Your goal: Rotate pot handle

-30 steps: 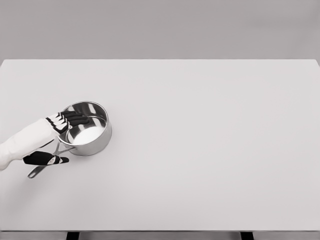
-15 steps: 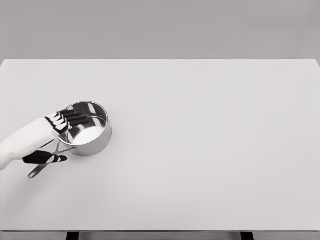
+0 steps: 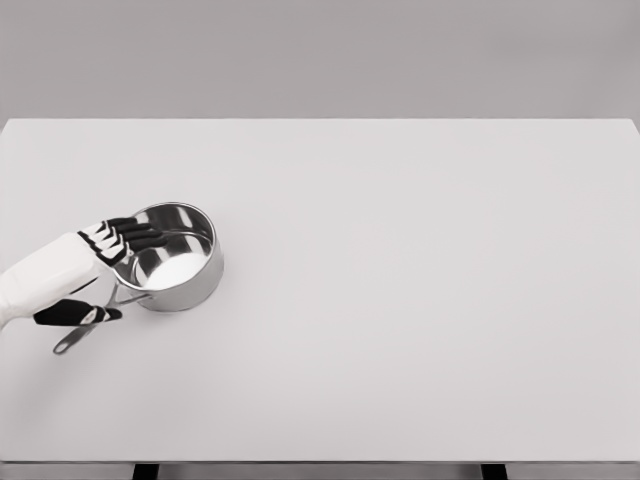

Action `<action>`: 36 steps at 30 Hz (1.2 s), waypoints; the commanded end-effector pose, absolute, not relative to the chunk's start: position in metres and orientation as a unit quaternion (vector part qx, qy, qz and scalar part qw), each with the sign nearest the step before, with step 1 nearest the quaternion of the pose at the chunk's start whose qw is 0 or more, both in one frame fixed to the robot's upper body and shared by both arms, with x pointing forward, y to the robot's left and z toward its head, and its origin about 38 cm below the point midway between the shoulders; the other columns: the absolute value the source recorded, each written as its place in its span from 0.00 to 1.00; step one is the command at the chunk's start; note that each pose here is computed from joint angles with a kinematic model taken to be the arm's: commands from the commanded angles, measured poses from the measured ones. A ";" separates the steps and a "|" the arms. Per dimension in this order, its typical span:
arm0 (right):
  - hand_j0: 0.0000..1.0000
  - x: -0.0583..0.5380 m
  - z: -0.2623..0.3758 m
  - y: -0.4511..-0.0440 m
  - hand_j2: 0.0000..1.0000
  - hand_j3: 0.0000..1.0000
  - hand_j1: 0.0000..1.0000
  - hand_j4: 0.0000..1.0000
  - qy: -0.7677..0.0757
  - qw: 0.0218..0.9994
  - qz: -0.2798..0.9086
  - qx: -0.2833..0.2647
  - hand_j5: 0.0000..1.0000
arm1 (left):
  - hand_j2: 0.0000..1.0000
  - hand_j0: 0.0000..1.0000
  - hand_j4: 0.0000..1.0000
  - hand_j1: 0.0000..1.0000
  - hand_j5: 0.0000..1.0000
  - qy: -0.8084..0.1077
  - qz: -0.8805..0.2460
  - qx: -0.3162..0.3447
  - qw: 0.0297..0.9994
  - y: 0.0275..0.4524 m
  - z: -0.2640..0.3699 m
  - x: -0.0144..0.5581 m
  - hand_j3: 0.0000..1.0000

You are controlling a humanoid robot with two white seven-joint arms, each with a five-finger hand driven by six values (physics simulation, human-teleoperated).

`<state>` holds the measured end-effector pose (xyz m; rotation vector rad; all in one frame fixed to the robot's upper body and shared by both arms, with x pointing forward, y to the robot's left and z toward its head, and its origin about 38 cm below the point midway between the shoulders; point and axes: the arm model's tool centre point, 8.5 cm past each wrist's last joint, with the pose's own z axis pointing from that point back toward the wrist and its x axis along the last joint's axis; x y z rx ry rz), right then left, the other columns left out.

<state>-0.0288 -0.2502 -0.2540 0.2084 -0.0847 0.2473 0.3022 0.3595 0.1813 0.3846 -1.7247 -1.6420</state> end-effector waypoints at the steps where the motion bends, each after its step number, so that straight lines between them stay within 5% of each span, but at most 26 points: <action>1: 1.00 -0.029 -0.254 -0.250 1.00 1.00 1.00 1.00 -0.042 0.986 0.123 0.104 1.00 | 1.00 1.00 1.00 1.00 1.00 -0.668 -0.636 0.154 0.355 0.362 0.185 0.303 1.00; 36: 1.00 -0.029 -0.254 -0.250 1.00 1.00 1.00 1.00 -0.042 0.986 0.123 0.104 1.00 | 1.00 1.00 1.00 1.00 1.00 -0.649 -0.649 0.176 0.357 0.387 0.220 0.311 1.00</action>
